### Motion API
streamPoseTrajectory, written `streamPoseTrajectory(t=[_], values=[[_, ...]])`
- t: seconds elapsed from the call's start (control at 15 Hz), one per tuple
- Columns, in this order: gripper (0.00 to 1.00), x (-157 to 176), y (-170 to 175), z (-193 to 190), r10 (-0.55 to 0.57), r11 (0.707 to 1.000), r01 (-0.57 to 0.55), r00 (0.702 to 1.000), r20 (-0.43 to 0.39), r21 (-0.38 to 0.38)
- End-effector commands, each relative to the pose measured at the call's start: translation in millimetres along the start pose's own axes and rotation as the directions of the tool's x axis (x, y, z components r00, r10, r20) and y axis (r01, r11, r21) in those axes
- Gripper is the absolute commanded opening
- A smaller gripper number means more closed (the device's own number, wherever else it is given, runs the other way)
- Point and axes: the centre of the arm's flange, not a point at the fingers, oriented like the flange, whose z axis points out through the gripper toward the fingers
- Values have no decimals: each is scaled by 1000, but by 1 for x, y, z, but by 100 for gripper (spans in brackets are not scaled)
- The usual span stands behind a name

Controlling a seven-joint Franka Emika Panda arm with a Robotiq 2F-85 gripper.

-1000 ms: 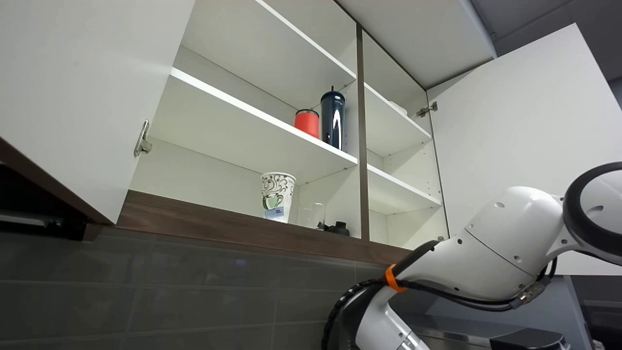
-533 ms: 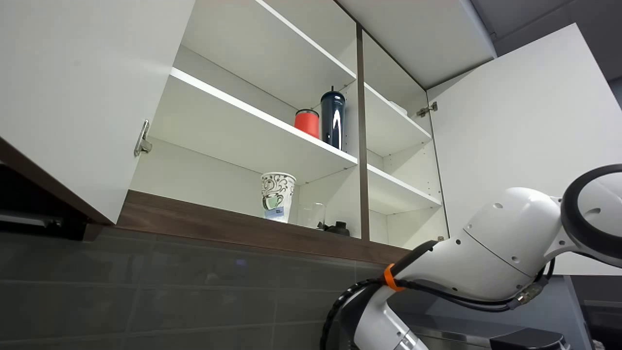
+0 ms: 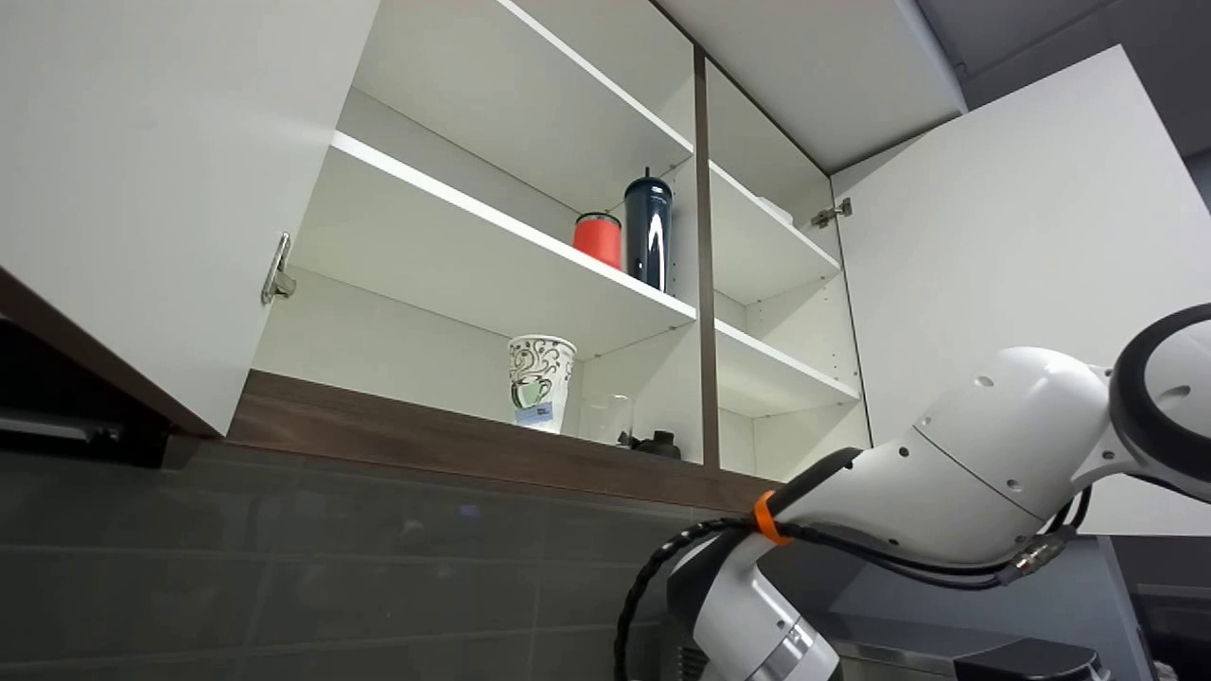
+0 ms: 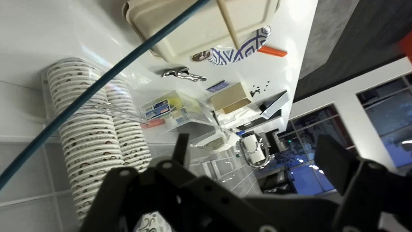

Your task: Put the stick in the cup on the counter

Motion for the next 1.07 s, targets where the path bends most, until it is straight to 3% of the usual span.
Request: streamPoseTrajectory(t=[0.0, 0.27, 0.6, 0.8, 1.0], values=[[100, 12, -15, -8, 148, 980, -151, 989, -25, -128], [100, 15, -29, -15, 239, 914, -240, 970, -41, -328], [100, 5, -59, -21, 427, 781, -382, 904, -25, -494], [100, -5, -80, -20, 522, 758, -437, 852, 47, -485], [100, -10, -100, -22, 549, 754, -445, 830, 93, -483]])
